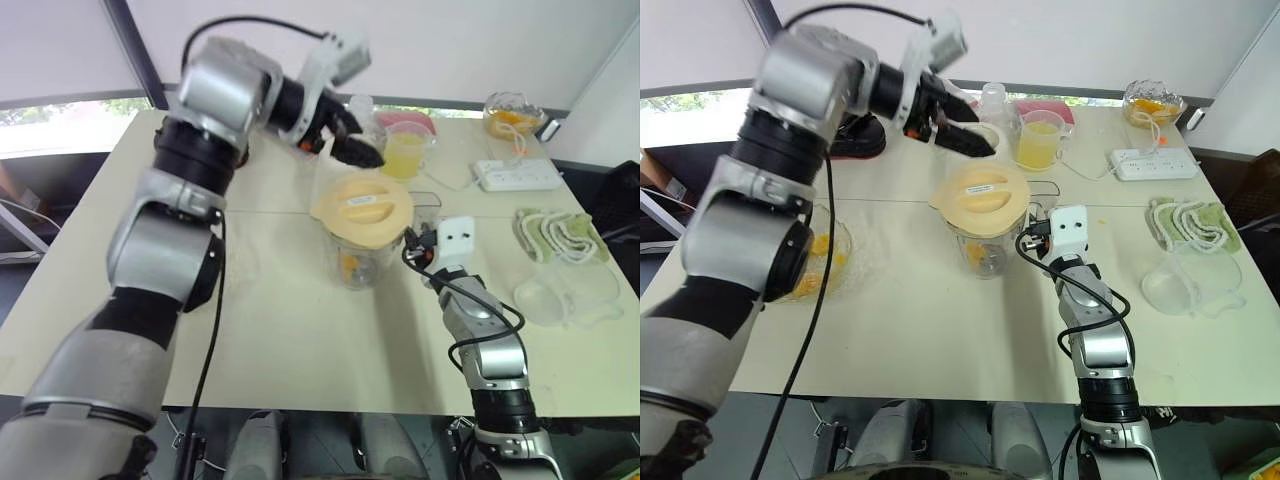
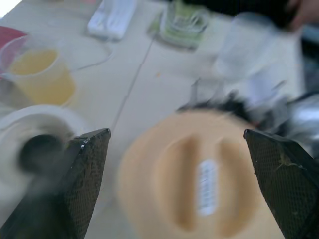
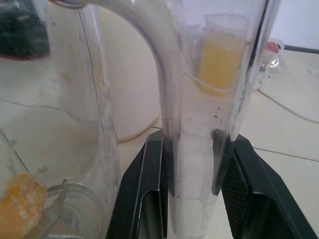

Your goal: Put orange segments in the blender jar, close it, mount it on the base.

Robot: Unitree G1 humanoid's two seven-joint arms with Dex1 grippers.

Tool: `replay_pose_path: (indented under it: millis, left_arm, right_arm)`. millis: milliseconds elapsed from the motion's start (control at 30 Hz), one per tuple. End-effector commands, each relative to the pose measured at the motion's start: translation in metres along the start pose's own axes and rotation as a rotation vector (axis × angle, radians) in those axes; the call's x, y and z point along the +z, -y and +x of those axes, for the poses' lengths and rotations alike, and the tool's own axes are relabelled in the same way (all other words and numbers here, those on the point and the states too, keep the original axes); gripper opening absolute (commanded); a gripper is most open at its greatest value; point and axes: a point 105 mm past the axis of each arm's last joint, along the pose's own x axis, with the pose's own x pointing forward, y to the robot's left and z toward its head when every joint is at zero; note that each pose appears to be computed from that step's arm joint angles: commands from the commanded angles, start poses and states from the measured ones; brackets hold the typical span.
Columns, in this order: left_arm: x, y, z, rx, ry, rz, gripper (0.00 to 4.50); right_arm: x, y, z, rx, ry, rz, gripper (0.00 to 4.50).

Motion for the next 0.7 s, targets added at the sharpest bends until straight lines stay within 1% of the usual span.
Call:
replay_pose_path:
  millis: [33,167,300,367,433,467,533,600,633,667,700]
  left_arm:
    - [0.008,0.012,-0.013,-0.093,0.050,-0.112,4.47]
    - [-0.011,-0.007,-0.029,-0.039,0.052,-0.168,4.47]
    - [-0.029,-0.018,-0.035,0.007,0.045,-0.090,4.47]
    - [-0.045,-0.029,-0.041,0.067,0.085,0.023,4.47]
    - [-0.052,-0.032,-0.044,0.092,0.108,0.068,4.47]
    - [-0.064,-0.035,-0.049,0.121,0.134,0.121,4.47]
    - [-0.087,-0.042,-0.056,0.210,0.136,0.282,4.47]
    - [-0.109,-0.055,-0.058,0.341,0.055,0.401,4.47]
    - [-0.123,-0.066,-0.063,0.446,0.002,0.466,4.47]
    - [-0.131,-0.075,-0.068,0.524,-0.009,0.471,4.47]
    - [-0.133,-0.081,-0.073,0.577,0.020,0.436,4.47]
  right_arm:
    - [0.007,0.001,0.000,0.005,0.023,-0.017,0.85]
    - [0.007,0.000,0.001,0.011,0.022,-0.021,0.85]
    - [0.007,0.001,0.001,0.016,0.022,-0.023,0.85]
    - [0.009,0.003,0.001,0.014,0.027,-0.024,0.85]
    - [0.010,0.004,0.001,0.013,0.029,-0.025,0.85]
    - [0.011,0.006,0.000,0.008,0.033,-0.028,0.85]
    - [0.013,0.010,-0.001,0.002,0.039,-0.034,0.85]
    - [0.013,0.012,-0.001,0.001,0.041,-0.035,0.85]
    - [0.014,0.012,-0.001,0.001,0.041,-0.037,0.85]
    - [0.014,0.013,-0.001,0.001,0.040,-0.038,0.85]
    - [0.015,0.014,-0.001,0.001,0.040,-0.040,0.85]
